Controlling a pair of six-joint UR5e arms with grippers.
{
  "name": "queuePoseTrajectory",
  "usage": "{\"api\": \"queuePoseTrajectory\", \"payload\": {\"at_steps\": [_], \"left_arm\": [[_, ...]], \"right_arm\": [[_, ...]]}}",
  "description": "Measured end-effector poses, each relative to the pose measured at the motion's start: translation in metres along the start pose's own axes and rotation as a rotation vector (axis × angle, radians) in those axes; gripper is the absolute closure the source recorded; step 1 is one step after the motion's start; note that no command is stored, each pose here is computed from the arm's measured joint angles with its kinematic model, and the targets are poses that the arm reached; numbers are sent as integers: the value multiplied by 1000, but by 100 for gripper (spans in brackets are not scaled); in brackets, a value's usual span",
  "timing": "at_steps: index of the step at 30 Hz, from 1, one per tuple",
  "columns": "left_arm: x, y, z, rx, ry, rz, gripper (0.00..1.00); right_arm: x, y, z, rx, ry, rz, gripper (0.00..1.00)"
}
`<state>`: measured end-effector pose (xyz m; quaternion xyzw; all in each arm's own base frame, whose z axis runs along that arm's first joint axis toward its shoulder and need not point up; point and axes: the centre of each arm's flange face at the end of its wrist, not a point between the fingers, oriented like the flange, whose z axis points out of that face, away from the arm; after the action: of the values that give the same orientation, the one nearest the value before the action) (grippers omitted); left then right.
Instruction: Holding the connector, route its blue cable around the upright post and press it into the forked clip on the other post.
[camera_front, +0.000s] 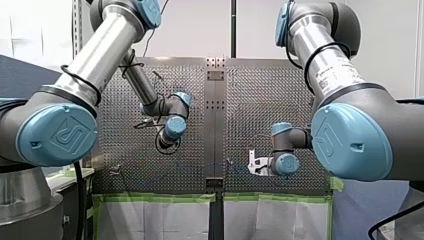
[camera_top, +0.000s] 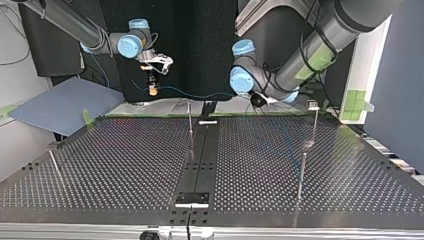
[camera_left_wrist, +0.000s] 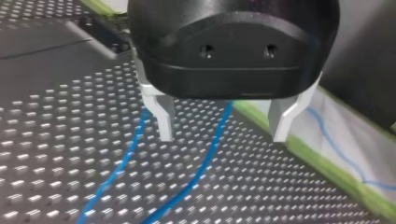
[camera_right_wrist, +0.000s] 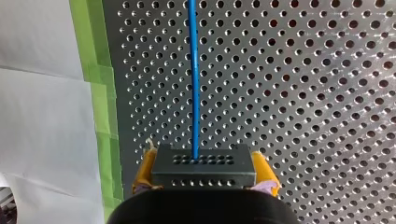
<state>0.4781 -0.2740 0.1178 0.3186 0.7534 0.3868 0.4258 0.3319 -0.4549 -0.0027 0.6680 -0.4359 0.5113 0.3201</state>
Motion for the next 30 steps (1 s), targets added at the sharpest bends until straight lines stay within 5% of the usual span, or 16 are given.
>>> {"api": "queuePoseTrajectory", "payload": {"at_steps": [10, 16, 25, 30], "left_arm": [[16, -33, 8, 30, 43, -18, 0], [14, -55, 11, 53, 9, -67, 0], [8, -58, 17, 64, -17, -138, 0], [13, -70, 21, 98, 0, -136, 0]], "right_arm": [[0, -1, 0, 2, 0, -1, 100], [0, -2, -1, 3, -3, -3, 100], [0, -2, -1, 3, -2, -3, 100], [0, -2, 0, 3, 0, -3, 100]]}}
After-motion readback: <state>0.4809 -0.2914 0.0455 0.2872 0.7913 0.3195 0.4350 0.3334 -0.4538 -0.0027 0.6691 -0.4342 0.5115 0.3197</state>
